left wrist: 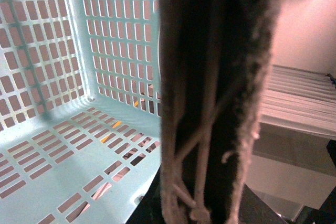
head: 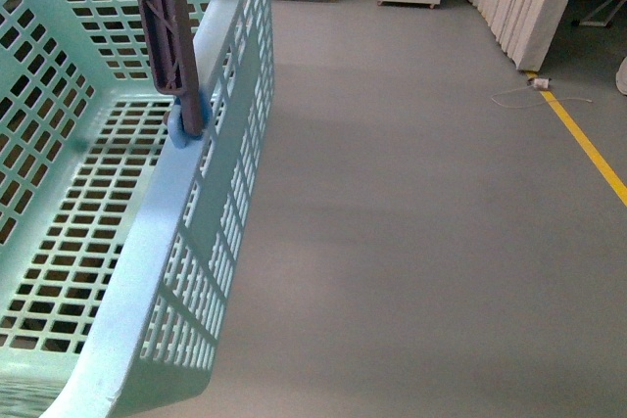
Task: Pick lemon and mango into basket
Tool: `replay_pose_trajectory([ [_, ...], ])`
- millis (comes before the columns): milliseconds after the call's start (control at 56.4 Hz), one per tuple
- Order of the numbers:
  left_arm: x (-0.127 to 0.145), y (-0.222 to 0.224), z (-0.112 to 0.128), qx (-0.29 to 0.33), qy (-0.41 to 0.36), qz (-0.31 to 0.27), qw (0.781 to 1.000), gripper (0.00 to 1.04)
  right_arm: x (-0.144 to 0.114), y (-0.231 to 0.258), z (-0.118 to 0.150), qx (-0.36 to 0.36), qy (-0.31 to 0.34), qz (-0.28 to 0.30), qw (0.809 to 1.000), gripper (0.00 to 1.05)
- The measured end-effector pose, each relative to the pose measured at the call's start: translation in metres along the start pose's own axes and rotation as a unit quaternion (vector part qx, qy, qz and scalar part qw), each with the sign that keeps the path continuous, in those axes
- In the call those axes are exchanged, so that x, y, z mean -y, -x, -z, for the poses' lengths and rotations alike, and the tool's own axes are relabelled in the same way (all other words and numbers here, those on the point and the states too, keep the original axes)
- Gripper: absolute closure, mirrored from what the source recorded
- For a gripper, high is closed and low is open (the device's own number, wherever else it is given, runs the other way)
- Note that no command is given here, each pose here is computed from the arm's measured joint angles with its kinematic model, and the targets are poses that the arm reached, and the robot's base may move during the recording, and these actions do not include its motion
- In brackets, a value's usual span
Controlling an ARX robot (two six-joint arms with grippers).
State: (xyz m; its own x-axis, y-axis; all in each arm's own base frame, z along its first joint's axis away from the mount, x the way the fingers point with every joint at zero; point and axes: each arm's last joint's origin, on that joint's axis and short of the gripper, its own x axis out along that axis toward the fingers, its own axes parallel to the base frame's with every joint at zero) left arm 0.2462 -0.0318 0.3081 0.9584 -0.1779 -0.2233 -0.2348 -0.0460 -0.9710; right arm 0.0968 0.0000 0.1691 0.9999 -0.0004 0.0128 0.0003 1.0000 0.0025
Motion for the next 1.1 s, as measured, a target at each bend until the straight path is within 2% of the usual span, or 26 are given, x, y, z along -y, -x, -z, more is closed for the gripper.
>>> replay_pose_trajectory([
  [1100,0.0001,0.0001,0.0000,0.000,0.000,0.000,1.000,0.99,0.0000,0.0000,0.0000,0.000,0.000,0.000,1.000,0.09],
])
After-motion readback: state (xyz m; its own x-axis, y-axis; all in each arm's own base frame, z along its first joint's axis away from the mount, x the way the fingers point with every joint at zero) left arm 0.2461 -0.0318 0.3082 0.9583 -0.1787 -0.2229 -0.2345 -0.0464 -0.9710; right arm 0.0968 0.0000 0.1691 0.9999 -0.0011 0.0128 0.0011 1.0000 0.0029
